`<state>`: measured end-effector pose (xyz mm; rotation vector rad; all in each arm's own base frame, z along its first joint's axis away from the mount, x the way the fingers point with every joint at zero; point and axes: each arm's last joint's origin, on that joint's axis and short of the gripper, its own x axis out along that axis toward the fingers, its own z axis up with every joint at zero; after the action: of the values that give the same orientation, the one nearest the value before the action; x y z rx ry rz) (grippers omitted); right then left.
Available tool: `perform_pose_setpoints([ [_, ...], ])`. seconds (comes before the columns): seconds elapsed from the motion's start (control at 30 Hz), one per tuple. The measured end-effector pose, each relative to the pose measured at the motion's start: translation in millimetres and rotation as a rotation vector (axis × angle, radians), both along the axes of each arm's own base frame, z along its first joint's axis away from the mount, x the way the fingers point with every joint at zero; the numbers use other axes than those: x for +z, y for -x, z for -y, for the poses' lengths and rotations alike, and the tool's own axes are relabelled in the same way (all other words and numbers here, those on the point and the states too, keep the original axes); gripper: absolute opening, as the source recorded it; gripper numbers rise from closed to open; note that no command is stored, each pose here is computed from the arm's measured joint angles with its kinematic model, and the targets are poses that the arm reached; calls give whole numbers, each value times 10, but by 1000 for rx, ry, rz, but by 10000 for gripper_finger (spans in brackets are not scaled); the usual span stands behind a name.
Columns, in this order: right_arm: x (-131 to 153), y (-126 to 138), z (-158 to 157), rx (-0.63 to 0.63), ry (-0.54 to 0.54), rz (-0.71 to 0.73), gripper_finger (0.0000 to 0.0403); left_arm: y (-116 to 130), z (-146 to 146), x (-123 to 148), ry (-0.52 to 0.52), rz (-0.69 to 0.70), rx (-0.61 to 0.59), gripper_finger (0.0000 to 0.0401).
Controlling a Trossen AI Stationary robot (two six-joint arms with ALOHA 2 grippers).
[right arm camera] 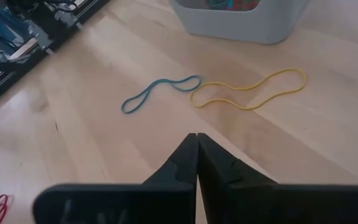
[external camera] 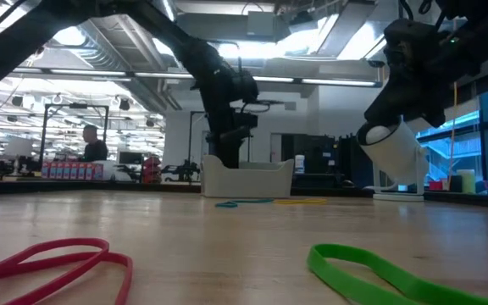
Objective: Pick and place rubber bands into bin
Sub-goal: Put the top green rubber band into the gray bin, then put the green rubber band into the gray bin
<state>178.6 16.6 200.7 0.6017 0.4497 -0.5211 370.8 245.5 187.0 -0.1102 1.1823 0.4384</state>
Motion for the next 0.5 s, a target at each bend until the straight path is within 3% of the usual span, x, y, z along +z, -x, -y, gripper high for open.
perform_pose_setpoints([
  [0.3,-1,0,1,5,4,-3,10,59,43,650,-86,129,85,144],
  [0.5,-1,0,0,6,5,-4,10,165,306,1016,12,225,241,134],
])
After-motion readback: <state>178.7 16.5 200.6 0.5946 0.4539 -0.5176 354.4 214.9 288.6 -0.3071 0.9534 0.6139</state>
